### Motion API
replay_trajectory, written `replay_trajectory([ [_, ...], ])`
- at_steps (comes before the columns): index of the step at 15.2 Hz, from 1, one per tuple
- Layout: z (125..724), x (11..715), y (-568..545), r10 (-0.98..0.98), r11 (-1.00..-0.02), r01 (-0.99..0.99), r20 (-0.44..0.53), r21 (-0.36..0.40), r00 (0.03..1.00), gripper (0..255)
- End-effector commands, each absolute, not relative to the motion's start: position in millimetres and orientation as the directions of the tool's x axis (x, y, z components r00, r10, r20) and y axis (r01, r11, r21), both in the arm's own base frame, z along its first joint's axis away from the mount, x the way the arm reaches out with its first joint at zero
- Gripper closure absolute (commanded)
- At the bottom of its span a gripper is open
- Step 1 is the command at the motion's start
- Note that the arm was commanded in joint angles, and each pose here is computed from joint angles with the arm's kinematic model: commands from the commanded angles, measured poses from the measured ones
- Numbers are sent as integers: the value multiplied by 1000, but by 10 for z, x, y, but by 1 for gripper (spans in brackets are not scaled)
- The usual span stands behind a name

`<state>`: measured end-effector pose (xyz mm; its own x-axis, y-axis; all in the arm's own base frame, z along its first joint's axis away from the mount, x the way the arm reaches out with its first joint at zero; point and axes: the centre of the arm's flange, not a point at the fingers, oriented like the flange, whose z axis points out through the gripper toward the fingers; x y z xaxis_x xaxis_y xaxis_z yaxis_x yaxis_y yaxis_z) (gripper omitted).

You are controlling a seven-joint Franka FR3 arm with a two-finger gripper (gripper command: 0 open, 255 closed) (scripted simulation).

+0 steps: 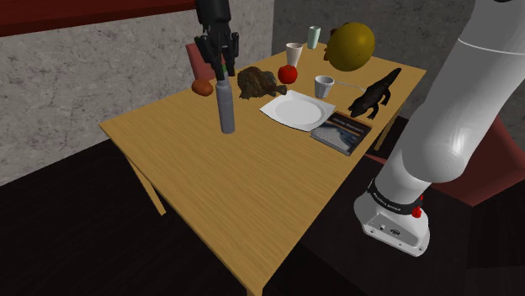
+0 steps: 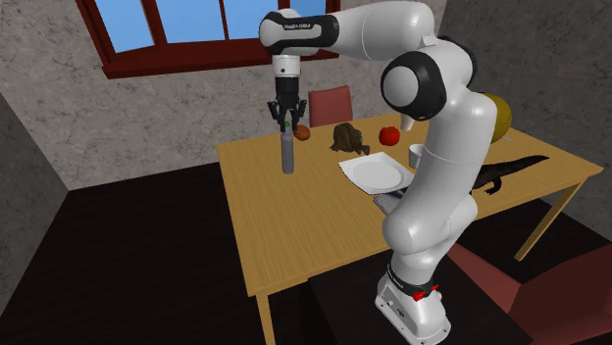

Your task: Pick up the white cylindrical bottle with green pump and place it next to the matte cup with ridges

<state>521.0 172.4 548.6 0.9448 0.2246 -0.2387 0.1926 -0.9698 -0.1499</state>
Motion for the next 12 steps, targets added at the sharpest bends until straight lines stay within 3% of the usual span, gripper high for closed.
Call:
replay_trajectory([
  [1, 5589, 5213, 1719, 225, -970, 193, -239, -150, 945, 255],
  [12, 6170, 5213, 1719, 225, -970, 193, -239, -150, 945, 255],
])
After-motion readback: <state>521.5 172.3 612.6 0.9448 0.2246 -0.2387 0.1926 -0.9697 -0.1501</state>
